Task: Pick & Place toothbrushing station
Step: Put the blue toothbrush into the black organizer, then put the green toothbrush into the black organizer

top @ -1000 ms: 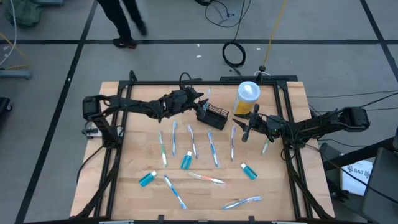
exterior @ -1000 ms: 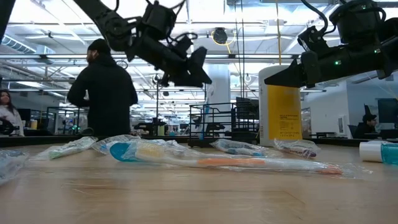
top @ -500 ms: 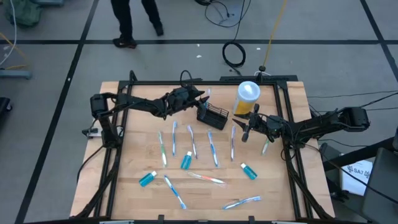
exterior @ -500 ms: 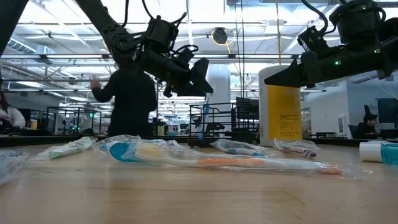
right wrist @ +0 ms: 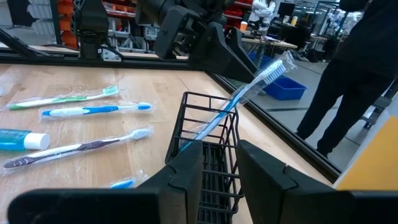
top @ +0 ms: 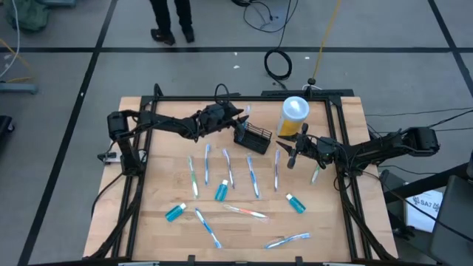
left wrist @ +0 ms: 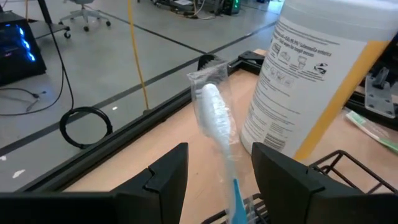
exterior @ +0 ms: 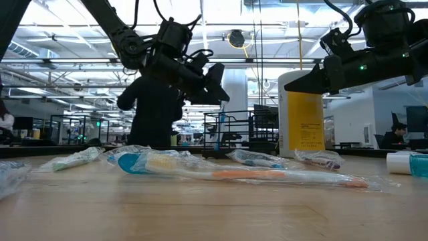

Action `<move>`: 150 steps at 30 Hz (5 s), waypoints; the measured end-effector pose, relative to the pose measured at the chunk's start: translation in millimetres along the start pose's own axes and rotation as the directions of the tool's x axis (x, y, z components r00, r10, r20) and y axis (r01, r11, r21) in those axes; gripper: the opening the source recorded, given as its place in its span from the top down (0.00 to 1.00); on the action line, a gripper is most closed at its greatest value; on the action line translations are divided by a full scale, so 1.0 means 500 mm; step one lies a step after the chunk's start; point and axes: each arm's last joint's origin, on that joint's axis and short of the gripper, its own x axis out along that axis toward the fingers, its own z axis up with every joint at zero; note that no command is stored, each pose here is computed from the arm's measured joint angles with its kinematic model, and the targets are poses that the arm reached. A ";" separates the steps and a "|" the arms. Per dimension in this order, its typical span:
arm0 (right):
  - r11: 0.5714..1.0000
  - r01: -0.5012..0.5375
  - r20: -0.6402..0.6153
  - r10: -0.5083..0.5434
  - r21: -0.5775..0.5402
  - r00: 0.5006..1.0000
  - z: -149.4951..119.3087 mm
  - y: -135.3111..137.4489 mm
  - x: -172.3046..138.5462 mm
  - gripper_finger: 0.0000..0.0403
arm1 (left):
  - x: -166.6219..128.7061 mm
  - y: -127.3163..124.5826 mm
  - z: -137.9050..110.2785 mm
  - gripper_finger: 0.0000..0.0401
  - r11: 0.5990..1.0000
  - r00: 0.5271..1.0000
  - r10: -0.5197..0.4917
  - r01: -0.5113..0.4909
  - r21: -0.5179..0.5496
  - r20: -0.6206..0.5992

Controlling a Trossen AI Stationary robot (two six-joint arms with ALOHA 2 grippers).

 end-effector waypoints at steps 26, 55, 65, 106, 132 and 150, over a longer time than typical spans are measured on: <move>1.000 0.000 0.000 0.000 0.000 1.000 0.000 0.000 0.000 0.77 | 0.013 0.001 -0.009 0.81 1.000 0.999 -0.011 0.012 -0.014 0.040; 1.000 0.000 0.000 0.000 -0.016 1.000 0.000 0.000 0.000 0.77 | -0.014 -0.069 0.018 0.99 0.972 0.939 0.204 -0.228 0.058 0.276; 1.000 0.000 -0.001 0.000 -0.016 1.000 0.000 0.000 0.000 0.77 | -0.020 -0.087 0.007 0.99 0.958 0.939 0.240 -0.271 0.100 0.247; 1.000 0.000 -0.001 0.000 -0.016 1.000 0.000 0.000 0.000 0.77 | -0.039 -0.111 -0.053 0.62 0.890 0.916 0.400 -0.396 0.228 0.028; 0.990 0.014 0.037 -0.009 -0.139 0.999 0.007 -0.002 0.000 0.77 | -0.404 -0.046 0.105 0.55 0.944 0.931 0.293 -0.245 0.219 -0.220; 0.996 -0.042 0.067 0.036 0.084 0.997 0.010 -0.018 0.006 0.63 | -0.415 -0.004 -0.101 0.55 0.996 0.990 -0.076 0.070 -0.054 -0.121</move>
